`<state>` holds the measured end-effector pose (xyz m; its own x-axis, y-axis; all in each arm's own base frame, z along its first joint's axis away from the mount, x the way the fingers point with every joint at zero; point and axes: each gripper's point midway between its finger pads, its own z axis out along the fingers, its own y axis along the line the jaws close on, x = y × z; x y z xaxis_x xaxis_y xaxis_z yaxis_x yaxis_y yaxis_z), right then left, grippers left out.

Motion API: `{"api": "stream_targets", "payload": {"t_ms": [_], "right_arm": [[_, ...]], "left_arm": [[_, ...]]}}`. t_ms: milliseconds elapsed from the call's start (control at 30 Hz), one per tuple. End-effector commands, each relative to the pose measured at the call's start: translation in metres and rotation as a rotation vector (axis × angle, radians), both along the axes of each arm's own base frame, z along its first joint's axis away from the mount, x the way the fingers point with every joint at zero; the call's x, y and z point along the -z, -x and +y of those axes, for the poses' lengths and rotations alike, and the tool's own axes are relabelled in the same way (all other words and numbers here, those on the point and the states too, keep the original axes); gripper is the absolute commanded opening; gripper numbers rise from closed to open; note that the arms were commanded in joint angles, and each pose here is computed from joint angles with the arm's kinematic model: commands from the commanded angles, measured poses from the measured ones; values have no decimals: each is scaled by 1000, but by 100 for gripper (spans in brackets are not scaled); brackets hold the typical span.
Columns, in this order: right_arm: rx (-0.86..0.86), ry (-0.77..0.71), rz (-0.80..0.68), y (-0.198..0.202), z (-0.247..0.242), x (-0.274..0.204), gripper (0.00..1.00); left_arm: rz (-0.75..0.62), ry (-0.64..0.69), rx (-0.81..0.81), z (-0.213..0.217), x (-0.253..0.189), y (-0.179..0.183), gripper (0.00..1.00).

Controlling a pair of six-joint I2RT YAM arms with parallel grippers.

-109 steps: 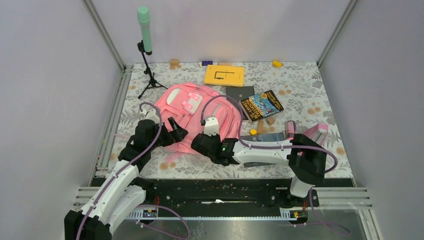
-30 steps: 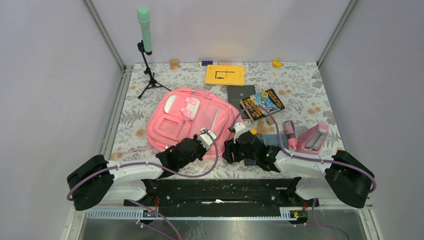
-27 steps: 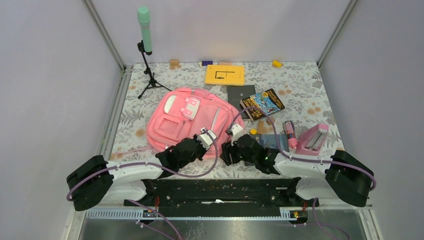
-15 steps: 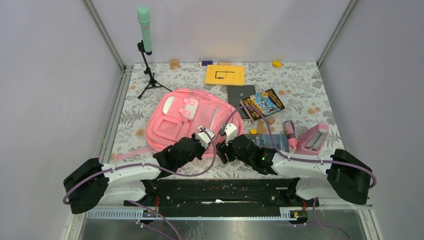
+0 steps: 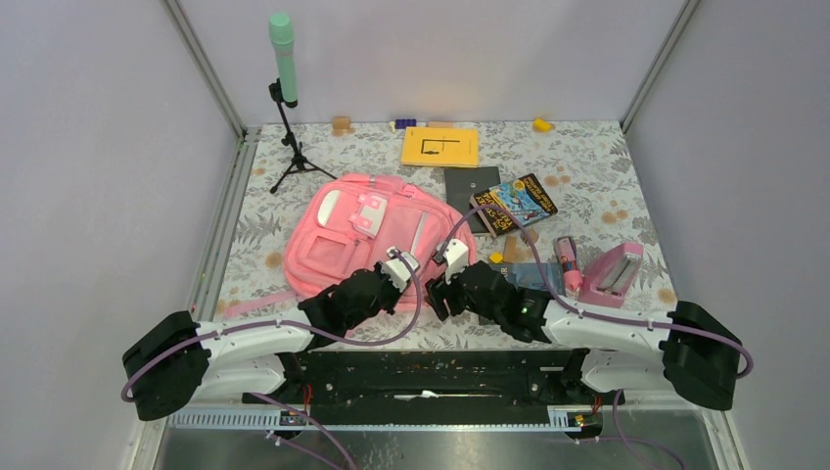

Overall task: Pack the student bag
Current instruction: Zip the student bag at the center of the board.

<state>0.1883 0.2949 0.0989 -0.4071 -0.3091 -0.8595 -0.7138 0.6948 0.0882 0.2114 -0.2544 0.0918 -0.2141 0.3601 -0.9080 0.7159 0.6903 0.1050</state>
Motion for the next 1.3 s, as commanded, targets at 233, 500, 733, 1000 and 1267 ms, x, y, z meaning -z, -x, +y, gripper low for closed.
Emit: {"api": "stream_targets", "payload": {"t_ms": [233,500,733,1000,1267], "right_arm": [[-10,-105,-90,-13,21,-37,63],[-22,-70,-89,-24,40,-22,60],[11,-27,-64,-33,47,-7,49],[86,57,-70,-42,33,12,24],[157,66,-93,-48,19,2,0]], "left_arm": [[23,99,10,-13,-19,4,0],[28,121,4,-12,-22,6,0],[27,123,2,-10,-22,6,0],[21,129,-10,-8,-25,6,0],[18,113,-33,-3,-23,3,0]]}}
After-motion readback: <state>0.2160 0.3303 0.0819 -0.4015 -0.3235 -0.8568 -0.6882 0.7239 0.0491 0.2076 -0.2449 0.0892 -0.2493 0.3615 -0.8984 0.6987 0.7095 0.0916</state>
